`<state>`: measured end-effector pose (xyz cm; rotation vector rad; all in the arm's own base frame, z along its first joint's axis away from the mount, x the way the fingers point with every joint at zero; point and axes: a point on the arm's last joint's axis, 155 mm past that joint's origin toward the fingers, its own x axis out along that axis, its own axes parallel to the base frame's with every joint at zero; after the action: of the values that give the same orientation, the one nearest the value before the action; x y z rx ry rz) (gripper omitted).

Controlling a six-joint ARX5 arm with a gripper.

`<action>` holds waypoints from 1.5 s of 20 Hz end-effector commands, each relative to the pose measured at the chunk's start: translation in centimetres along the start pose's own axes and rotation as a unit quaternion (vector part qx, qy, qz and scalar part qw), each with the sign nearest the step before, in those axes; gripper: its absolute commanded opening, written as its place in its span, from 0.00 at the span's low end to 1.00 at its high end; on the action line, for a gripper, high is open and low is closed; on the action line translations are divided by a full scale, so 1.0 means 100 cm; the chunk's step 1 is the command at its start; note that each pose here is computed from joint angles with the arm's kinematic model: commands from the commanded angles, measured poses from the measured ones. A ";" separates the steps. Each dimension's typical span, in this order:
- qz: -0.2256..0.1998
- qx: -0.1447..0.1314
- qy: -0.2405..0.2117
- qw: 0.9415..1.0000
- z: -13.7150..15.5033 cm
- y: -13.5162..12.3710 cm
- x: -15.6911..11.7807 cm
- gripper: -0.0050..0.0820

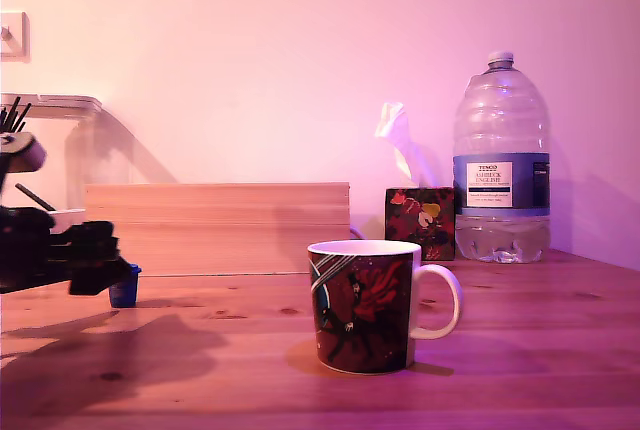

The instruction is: Pick up the coffee capsules from the table one by one and drop them inside the nearest coffee cup

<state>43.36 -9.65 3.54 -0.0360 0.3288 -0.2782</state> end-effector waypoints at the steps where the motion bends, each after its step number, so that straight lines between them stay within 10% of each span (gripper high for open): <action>1: 0.003 0.007 0.017 1.000 -0.008 0.001 0.006 0.71; 16: 0.004 0.002 0.053 0.999 -0.022 0.005 0.034 0.68; 23: 0.004 0.004 0.051 0.999 -0.020 0.005 0.035 0.27; 30: 0.005 0.003 0.062 0.998 -0.026 0.006 0.034 0.08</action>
<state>46.09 -9.99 0.97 -0.0162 0.4292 -0.2702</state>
